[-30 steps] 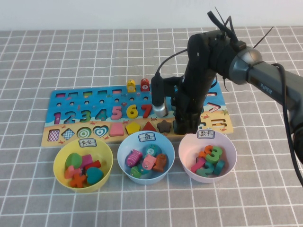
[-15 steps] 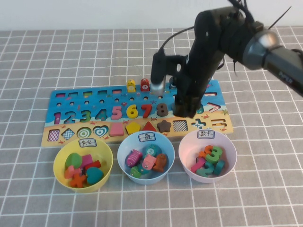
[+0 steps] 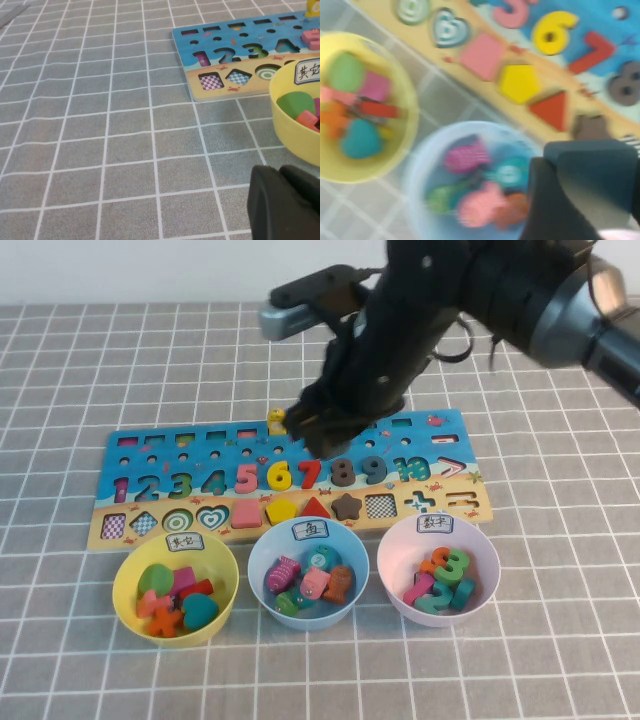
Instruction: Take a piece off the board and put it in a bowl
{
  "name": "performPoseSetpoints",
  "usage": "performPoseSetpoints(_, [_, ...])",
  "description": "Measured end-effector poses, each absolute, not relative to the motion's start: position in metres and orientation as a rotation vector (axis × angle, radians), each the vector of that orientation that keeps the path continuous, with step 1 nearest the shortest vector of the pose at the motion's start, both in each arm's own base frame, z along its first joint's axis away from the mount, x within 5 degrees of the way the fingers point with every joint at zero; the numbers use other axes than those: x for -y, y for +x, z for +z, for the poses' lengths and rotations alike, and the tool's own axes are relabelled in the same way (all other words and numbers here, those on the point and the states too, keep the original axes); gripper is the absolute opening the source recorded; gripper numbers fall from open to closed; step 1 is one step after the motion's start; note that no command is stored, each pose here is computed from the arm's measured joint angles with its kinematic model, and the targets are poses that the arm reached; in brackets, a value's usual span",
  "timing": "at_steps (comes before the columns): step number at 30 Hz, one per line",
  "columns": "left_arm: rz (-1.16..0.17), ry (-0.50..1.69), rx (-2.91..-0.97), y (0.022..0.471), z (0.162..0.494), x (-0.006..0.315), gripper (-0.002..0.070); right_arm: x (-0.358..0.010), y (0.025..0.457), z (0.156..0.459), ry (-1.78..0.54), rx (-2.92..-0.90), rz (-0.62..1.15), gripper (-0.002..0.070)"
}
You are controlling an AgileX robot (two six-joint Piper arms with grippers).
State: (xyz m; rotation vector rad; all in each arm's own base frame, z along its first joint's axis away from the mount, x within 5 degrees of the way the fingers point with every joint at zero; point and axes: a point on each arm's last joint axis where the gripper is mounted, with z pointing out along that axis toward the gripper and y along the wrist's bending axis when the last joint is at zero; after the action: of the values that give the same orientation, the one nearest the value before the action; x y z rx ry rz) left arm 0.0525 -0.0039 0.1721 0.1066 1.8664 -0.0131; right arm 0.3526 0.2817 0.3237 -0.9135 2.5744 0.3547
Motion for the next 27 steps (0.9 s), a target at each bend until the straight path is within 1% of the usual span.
performPoseSetpoints(2, [-0.013,0.107,-1.866,0.053,0.172,0.004,-0.0004,-0.293,0.342,0.327,-0.877,-2.591,0.372,0.0293])
performPoseSetpoints(4, [-0.013,0.107,-1.866,0.053,0.172,0.004,-0.0004,-0.305,0.33,0.327,-0.892,-2.593,0.384,0.0293])
performPoseSetpoints(10, [-0.013,0.107,-1.866,0.053,0.172,0.004,-0.0004,-0.329,0.29,0.316,-1.009,-2.603,0.395,0.0293])
performPoseSetpoints(17, [-0.013,0.107,-1.866,0.053,0.172,0.004,-0.0004,-0.361,0.25,0.296,-1.084,-2.448,0.492,0.0293])
performPoseSetpoints(21, [-0.013,0.107,-1.866,0.053,0.172,0.004,-0.0004,-0.372,0.24,0.284,-1.096,-2.394,0.531,0.0293])
performPoseSetpoints(27, [-0.013,0.107,-1.866,0.053,0.172,0.004,-0.0004,-0.386,0.231,0.283,-1.091,-2.307,0.584,0.0293])
